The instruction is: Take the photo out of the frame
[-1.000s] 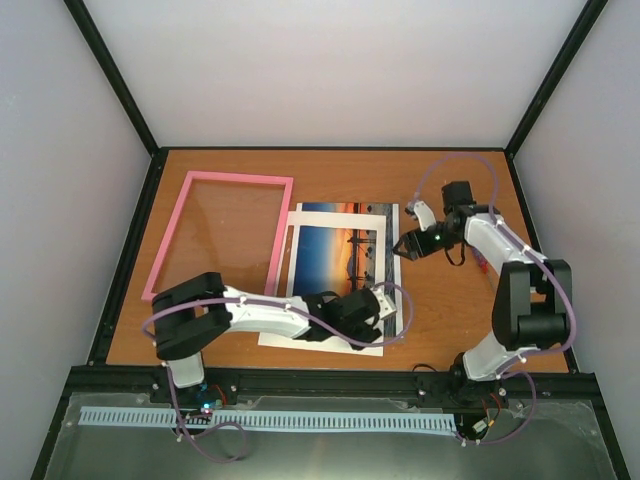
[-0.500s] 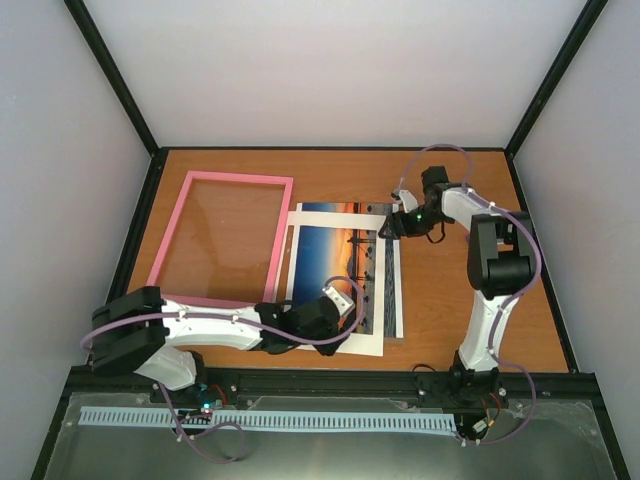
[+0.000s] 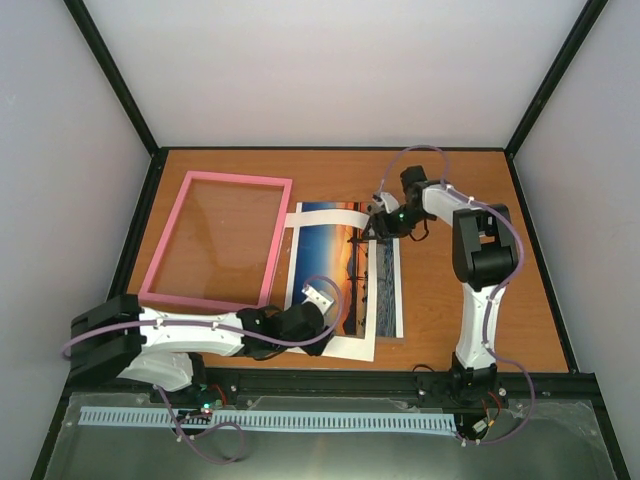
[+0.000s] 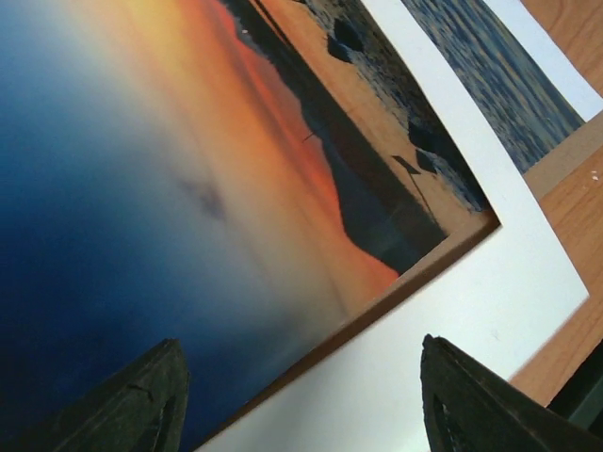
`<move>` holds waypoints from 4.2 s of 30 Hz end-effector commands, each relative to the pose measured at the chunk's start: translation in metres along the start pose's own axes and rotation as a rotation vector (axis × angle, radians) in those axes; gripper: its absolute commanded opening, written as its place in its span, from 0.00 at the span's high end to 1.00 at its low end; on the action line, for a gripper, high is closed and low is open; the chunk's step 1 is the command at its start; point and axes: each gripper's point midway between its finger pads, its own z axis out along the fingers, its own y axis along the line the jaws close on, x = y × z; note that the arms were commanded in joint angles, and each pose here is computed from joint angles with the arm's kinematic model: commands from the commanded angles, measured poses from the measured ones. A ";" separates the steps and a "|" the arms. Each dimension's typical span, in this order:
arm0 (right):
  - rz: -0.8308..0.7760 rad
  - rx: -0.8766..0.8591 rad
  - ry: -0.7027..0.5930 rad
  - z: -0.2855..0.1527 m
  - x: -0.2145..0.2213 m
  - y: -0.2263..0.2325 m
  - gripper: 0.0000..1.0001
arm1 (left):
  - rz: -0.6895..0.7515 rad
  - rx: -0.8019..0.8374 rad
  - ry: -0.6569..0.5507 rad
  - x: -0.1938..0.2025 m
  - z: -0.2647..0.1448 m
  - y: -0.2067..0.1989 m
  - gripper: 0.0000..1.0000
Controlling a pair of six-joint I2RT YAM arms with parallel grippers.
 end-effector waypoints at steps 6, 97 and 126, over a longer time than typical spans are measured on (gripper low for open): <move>-0.057 -0.109 0.126 0.037 0.027 0.055 0.33 | -0.094 -0.061 -0.082 -0.010 -0.016 0.021 0.31; -0.189 0.142 -0.168 -0.039 -0.067 -0.052 0.39 | -0.342 -0.163 0.173 -0.005 0.049 0.077 0.33; -0.123 0.197 -0.157 -0.023 -0.071 -0.099 0.44 | -0.340 -0.177 0.219 0.000 0.056 0.077 0.33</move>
